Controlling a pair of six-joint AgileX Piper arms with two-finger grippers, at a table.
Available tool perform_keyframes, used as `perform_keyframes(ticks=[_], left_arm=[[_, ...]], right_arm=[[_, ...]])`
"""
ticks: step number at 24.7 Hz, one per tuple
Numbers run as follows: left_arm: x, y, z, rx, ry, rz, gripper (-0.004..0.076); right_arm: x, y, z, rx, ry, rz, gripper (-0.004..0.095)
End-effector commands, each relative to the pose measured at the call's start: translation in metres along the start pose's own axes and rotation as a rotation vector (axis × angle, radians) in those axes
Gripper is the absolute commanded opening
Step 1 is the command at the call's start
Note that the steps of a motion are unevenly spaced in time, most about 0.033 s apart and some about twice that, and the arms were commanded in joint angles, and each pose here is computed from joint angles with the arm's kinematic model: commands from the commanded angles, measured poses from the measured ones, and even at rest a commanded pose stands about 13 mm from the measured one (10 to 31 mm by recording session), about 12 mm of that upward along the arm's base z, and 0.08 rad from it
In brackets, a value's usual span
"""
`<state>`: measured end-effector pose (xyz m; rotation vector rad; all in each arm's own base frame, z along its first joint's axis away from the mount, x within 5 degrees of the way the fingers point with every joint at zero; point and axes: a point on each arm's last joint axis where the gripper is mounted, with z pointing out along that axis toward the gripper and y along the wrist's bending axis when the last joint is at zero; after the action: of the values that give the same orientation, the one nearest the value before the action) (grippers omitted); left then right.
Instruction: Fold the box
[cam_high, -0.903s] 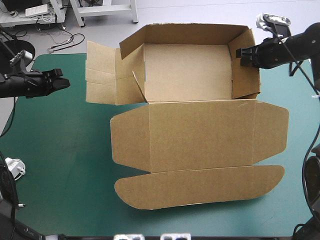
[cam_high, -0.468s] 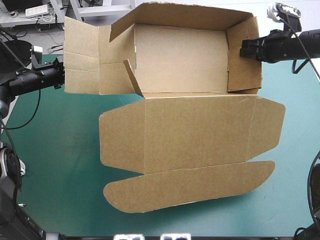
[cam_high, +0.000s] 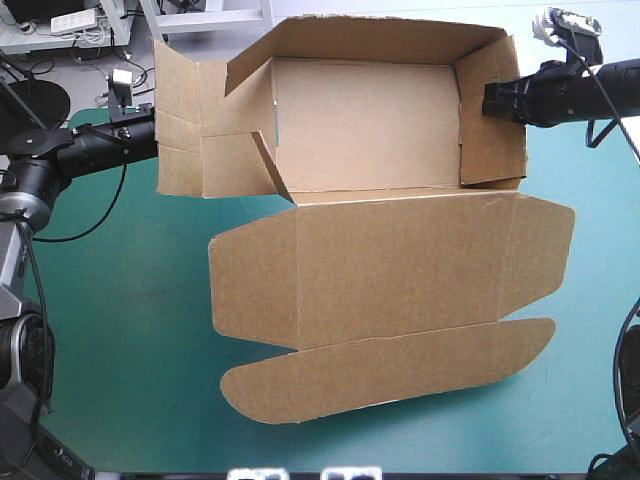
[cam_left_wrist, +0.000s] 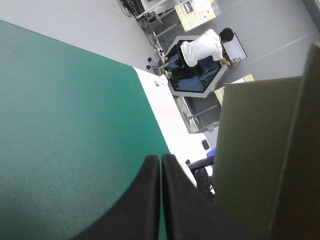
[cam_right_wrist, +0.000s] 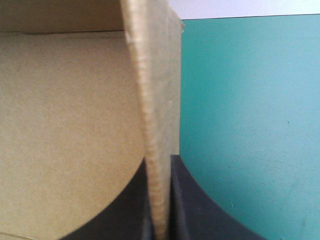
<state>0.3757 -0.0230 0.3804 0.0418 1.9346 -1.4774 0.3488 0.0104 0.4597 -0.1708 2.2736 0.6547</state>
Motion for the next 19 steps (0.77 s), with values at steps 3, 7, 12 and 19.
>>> perform_keyframes(ticks=[3,7,12,19], left_arm=[[0.007,-0.068,-0.013,0.159,0.013,0.115,0.0000],[0.017,-0.088,-0.014,0.148,0.039,0.175,0.0000],[0.024,-0.109,-0.021,0.141,0.044,0.234,-0.0006],[0.041,-0.124,-0.008,0.142,0.122,0.256,-0.0010]], right_arm=[[-0.011,0.013,-0.010,-0.029,-0.113,-0.003,-0.0012],[-0.013,0.022,0.002,-0.021,-0.129,-0.035,-0.0008],[-0.015,0.032,0.013,0.028,-0.147,-0.069,-0.0009],[-0.017,0.032,0.016,0.004,-0.170,-0.034,-0.0007]])
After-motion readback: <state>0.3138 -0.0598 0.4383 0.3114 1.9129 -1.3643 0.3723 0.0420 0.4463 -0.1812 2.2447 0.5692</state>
